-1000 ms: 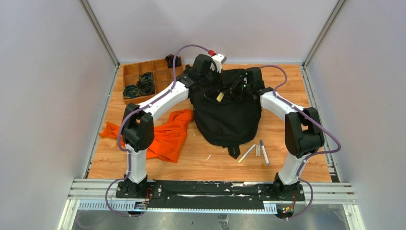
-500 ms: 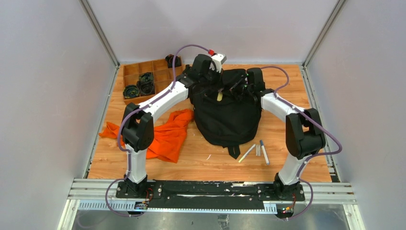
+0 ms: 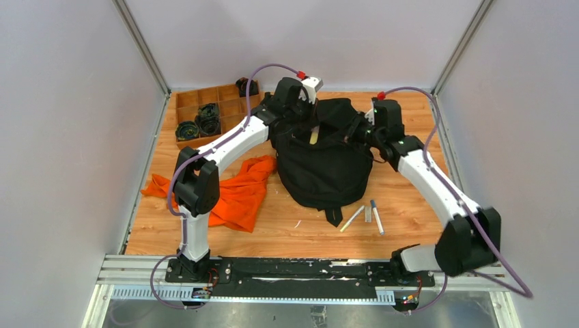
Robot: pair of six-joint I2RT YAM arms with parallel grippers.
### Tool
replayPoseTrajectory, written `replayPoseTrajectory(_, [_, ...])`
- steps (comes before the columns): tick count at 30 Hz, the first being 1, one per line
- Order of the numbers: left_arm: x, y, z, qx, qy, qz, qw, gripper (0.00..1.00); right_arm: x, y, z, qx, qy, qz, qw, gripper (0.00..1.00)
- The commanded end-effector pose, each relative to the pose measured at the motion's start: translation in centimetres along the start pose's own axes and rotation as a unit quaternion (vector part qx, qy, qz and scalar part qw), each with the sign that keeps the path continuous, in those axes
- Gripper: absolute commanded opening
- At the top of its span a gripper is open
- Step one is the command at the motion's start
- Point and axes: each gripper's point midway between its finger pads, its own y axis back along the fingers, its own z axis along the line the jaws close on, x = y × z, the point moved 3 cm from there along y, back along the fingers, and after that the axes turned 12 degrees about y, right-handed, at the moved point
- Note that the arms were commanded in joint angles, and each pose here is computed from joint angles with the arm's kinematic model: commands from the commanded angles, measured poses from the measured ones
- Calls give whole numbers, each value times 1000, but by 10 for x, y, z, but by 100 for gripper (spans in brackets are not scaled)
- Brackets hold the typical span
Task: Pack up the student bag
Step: Place the stationery in the student bag, then pick up the stationery from the center of the board.
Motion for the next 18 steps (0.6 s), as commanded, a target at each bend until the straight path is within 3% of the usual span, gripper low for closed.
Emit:
replayPoseTrajectory(1, [-20,10,-17,33,4,-25,999,0,38,60,-53,144,82,38,985,19])
replayPoseTrajectory(7, [-14,7,-20,49,19,-14,999,0,120,128,-120,281,73,98,952,20])
replayPoseTrajectory(10, [-10,5,-18,48,21,-8,999,0,153,147,-141,318,50,117,940,27])
replayPoseTrajectory(15, [-7,5,-15,40,19,-2,999,0,168,153,-157,344,21,99,934,44])
replayPoseTrajectory(18, [-5,5,-14,40,19,1,999,0,172,149,-168,369,19,108,923,46])
